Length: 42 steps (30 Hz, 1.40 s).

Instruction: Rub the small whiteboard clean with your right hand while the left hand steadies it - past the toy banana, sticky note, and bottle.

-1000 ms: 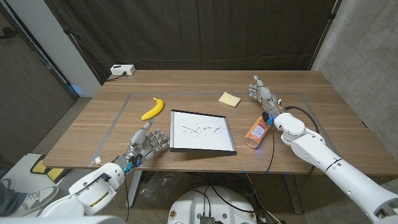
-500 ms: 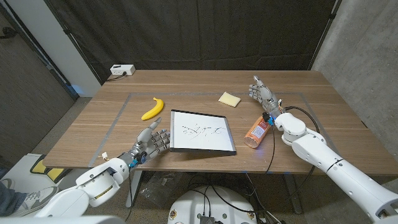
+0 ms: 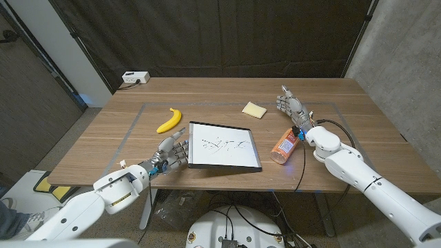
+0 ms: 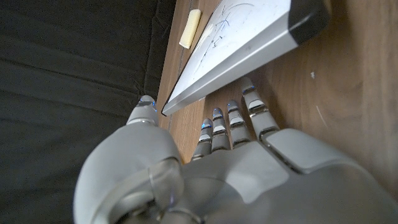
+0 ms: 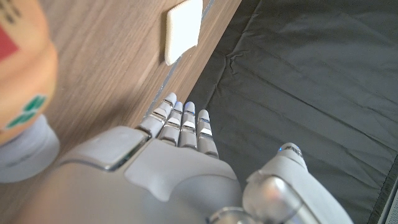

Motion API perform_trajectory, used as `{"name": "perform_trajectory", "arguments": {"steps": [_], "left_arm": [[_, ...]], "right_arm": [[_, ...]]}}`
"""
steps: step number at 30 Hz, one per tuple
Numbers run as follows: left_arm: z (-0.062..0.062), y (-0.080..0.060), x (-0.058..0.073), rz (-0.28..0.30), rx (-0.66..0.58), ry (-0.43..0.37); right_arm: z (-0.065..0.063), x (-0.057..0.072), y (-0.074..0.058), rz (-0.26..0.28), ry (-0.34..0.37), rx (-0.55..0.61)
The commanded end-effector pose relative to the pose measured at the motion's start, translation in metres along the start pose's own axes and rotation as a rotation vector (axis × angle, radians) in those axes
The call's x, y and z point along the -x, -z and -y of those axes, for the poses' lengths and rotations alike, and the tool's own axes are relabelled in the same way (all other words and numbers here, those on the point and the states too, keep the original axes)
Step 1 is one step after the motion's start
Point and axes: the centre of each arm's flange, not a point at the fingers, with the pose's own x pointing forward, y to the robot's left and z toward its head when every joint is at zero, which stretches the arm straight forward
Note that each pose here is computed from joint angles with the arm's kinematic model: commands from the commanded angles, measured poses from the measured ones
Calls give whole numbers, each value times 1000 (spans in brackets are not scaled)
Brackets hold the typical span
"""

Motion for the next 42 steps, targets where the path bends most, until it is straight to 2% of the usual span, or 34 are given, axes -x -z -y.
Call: {"name": "perform_trajectory", "arguments": {"steps": [1, 11, 18, 26, 33, 42], "left_arm": [[13, -8, -10, -29, -47, -20], [18, -15, -9, -40, -103, -92], [24, -16, -10, -61, -97, -103], [33, -21, -20, -53, -119, -66], [42, -26, -25, -40, -171, -87], [49, -20, -28, -53, -130, -126]], "right_arm": [[3, 5, 5, -12, 6, -6], [2, 8, 9, -13, 0, -16], [4, 11, 11, -16, 7, -23], [7, 13, 13, -13, 11, -26], [12, 16, 17, -16, 25, -38], [17, 20, 19, -5, 31, -43]]}}
